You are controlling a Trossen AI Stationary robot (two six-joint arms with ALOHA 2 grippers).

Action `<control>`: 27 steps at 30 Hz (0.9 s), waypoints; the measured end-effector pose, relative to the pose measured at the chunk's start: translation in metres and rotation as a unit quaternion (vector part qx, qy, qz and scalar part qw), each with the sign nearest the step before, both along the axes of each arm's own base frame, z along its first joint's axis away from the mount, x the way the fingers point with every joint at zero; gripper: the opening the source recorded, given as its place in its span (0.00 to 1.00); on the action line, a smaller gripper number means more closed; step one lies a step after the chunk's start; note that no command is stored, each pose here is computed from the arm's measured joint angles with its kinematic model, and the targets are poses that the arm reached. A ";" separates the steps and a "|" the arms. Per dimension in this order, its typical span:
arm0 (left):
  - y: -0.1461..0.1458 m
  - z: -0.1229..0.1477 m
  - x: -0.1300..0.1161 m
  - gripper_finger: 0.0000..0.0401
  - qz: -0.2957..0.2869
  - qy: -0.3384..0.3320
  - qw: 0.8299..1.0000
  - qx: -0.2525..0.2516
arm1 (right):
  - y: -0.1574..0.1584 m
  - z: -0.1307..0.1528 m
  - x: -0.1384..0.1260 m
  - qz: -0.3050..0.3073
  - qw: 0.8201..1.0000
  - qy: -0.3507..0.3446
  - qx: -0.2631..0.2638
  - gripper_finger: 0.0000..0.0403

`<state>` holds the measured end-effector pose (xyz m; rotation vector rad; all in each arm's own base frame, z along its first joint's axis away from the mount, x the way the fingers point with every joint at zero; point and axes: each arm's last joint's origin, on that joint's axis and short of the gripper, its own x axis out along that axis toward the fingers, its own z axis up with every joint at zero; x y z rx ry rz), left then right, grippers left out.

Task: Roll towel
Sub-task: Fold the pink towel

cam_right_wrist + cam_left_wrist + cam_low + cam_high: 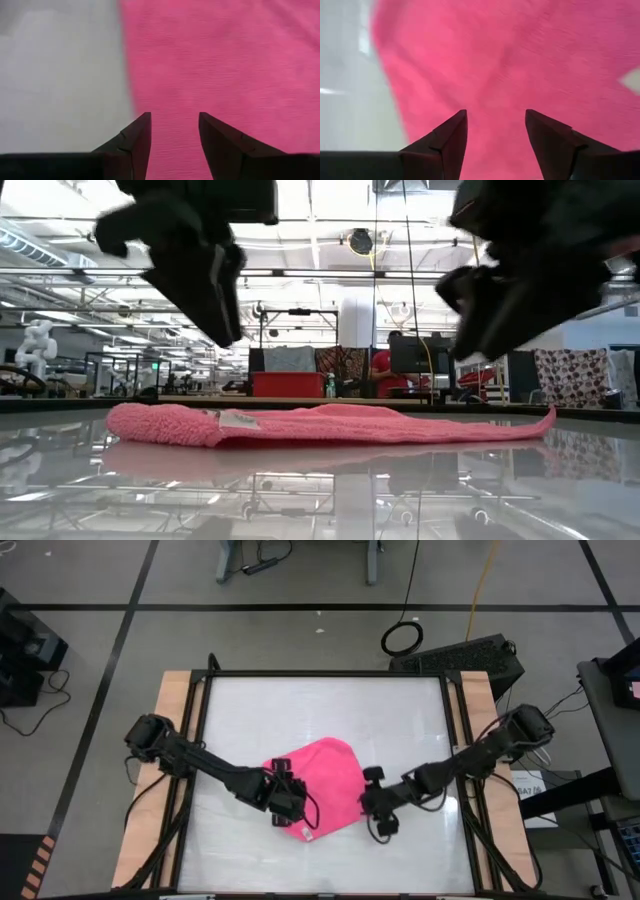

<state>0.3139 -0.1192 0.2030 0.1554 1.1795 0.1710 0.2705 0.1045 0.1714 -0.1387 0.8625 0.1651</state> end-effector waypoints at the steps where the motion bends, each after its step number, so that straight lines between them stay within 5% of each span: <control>1: 0.000 -0.001 0.000 0.52 0.009 0.003 1.000 -0.012 | -0.007 0.000 0.003 -0.002 1.000 0.000 -0.006 0.39; 12: 0.004 -0.037 -0.007 0.52 0.069 0.064 0.994 -0.052 | -0.072 -0.004 0.018 0.000 1.000 0.015 -0.011 0.39; 27: 0.001 -0.040 -0.003 0.52 0.086 0.050 0.991 -0.089 | -0.093 -0.042 0.035 0.031 0.998 0.051 -0.028 0.39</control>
